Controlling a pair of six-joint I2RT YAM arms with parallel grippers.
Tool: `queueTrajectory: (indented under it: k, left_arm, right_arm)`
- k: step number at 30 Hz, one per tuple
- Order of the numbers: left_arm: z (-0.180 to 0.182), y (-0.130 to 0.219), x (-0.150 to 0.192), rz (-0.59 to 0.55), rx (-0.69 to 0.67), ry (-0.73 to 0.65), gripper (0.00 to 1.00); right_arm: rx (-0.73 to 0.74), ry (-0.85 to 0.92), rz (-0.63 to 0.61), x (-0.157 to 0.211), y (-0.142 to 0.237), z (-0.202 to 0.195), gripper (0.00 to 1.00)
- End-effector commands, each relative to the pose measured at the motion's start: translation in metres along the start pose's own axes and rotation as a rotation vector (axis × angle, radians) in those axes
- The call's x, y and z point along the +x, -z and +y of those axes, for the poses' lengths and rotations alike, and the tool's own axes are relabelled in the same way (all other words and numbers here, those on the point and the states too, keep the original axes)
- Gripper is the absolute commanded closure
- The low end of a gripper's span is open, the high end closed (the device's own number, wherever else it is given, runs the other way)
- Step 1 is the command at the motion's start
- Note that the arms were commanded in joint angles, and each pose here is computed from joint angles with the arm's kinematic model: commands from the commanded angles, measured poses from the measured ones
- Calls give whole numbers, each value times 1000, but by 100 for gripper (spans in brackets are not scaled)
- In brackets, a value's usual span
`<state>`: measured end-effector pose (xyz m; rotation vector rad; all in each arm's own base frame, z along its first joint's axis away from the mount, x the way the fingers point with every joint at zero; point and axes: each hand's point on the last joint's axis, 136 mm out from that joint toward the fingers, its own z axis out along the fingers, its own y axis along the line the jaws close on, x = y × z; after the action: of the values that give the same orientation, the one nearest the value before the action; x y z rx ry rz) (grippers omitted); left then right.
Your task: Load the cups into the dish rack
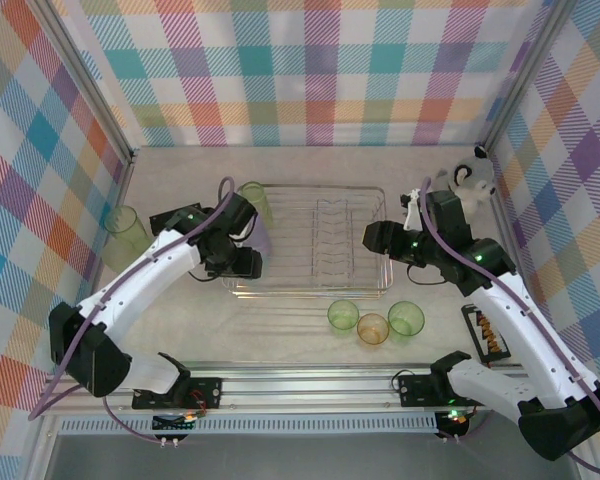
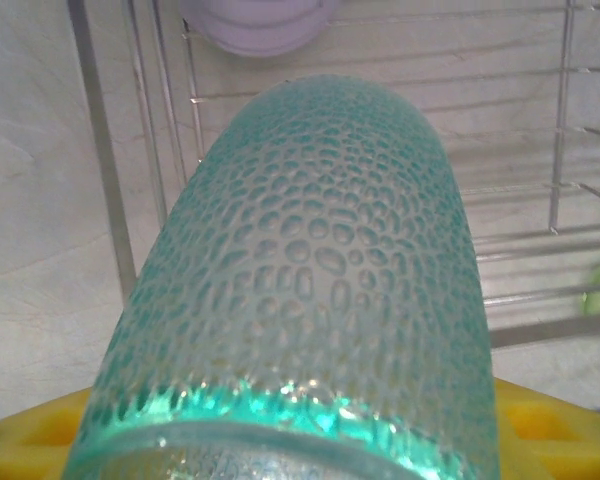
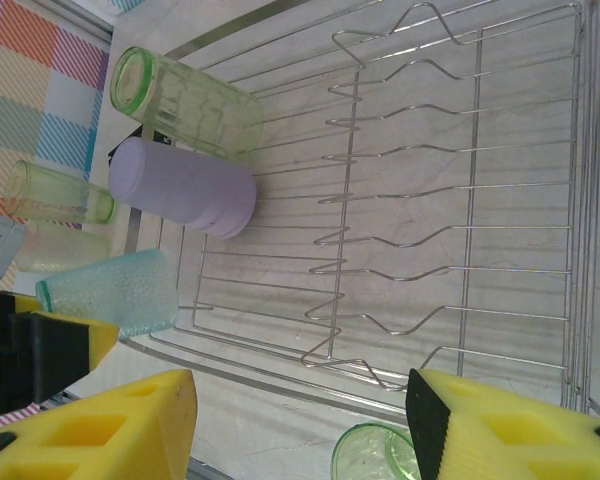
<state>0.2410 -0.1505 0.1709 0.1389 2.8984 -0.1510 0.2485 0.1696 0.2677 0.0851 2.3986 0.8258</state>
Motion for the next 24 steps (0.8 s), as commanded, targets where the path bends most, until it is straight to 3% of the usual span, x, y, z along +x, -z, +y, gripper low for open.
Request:
queueTrajectory:
  k: [1, 16, 24]
  left_arm:
    - [7, 5, -11, -33, -71, 5, 80]
    - [7, -41, -12, 82, -149, 23, 70]
    - [11, -62, -12, 117, -196, 23, 56]
  right_arm:
    - [21, -6, -10, 4, 5, -8, 41]
    - [25, 6, -20, 5, 7, -10, 41]
    - [25, 20, -29, 5, 8, -11, 38]
